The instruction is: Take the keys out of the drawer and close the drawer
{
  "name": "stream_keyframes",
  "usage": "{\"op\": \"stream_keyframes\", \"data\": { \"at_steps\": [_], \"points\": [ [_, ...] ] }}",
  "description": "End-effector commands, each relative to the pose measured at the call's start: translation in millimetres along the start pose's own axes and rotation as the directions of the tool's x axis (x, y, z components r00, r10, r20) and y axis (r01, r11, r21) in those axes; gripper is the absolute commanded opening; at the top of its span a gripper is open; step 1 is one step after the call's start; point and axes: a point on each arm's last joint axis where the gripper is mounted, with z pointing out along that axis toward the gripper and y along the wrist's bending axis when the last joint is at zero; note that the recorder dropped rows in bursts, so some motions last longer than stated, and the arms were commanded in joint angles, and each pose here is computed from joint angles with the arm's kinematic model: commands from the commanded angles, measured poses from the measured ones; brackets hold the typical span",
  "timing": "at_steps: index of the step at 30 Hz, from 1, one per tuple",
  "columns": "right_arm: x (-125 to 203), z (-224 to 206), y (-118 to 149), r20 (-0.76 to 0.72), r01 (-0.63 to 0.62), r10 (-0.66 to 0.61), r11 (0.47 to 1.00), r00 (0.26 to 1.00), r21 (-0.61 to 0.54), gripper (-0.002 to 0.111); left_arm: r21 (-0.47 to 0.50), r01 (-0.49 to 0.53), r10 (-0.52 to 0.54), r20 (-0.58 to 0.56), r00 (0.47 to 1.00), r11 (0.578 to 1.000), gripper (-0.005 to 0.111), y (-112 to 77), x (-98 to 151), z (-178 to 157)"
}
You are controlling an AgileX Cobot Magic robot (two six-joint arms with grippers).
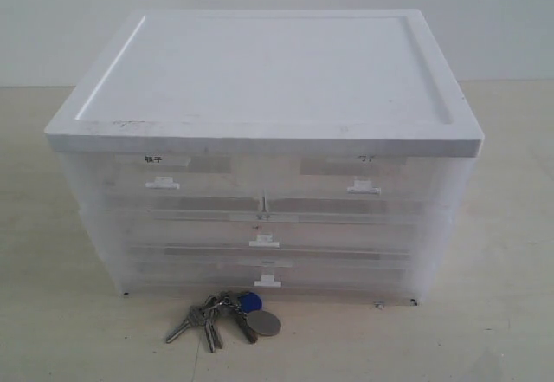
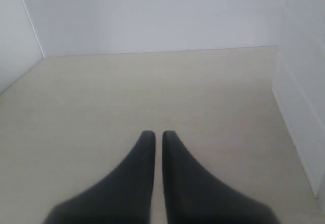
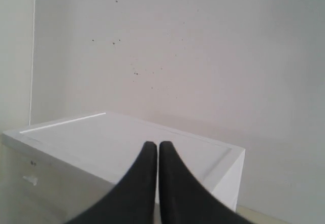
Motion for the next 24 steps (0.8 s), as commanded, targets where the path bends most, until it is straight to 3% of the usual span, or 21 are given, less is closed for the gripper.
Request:
{"op": "stream_keyframes", "data": {
  "at_steps": [1,2,4,5,7,8,9,10,14,16,19,24],
  "points": [
    [-0.5,-0.9,-0.9,0.004,0.036,-0.036,0.999,0.999,0.013,0.0,-0.004,-0.002,0.002,-0.004,1.0,1.0,0.005,0.1,1.4,0.1],
    [-0.5,-0.9,-0.9,0.004,0.036,-0.036,0.999,0.999,0.013,0.0,-0.004,-0.002,0.002,-0.004,1.0,1.0,0.005,0.1,1.4,0.1],
    [-2.2,-0.9,1.6,0.02,-0.167,0.167,0.986,0.986,-0.018,0.0,-0.004,-0.002,0.002,-0.004,1.0,1.0,0.005,0.1,1.4,0.1],
    [-3.9,-1.0,1.4,0.035,-0.367,0.368,0.93,0.929,-0.028,0.0,-0.004,-0.002,0.002,-0.004,1.0,1.0,0.005,0.1,1.4,0.1],
    [-16.8,-2.5,1.4,0.14,-0.589,0.601,0.799,0.787,-0.121,0.0,-0.004,-0.002,0.002,-0.004,1.0,1.0,0.005,0.1,1.4,0.1],
    [-24.8,-4.4,-1.6,0.2,-0.709,0.733,0.68,0.65,-0.186,0.0,-0.004,-0.002,0.002,-0.004,1.0,1.0,0.005,0.1,1.4,0.1],
    [-27.6,-5.2,-3.1,0.218,-0.747,0.776,0.63,0.592,-0.213,0.0,-0.004,-0.002,0.002,-0.004,1.0,1.0,0.005,0.1,1.4,0.1],
    [-33.7,-7.6,-6.7,0.248,-0.816,0.861,0.502,0.443,-0.285,0.0,-0.004,-0.002,0.002,-0.004,1.0,1.0,0.005,0.1,1.4,0.1],
    [-36.0,-11.4,-22.2,0.31,-0.913,0.945,0.215,0.105,-0.348,0.0,-0.004,-0.002,0.002,-0.004,1.0,1.0,0.005,0.1,1.4,0.1],
    [-32.2,-11.3,-27.1,0.336,-0.934,0.941,0.154,0.039,-0.322,0.0,-0.004,-0.002,0.002,-0.004,1.0,1.0,0.005,0.1,1.4,0.1],
    [-24.8,-10.8,-32.6,0.38,-0.962,0.925,0.118,0.016,-0.247,0.0,-0.004,-0.002,0.002,-0.004,1.0,1.0,0.005,0.1,1.4,0.1],
    [-5.0,-9.0,-38.4,0.43,-0.984,0.9,0.135,0.074,-0.112,0.0,-0.004,-0.002,0.002,-0.004,1.0,1.0,0.005,0.1,1.4,0.1]
  ]
}}
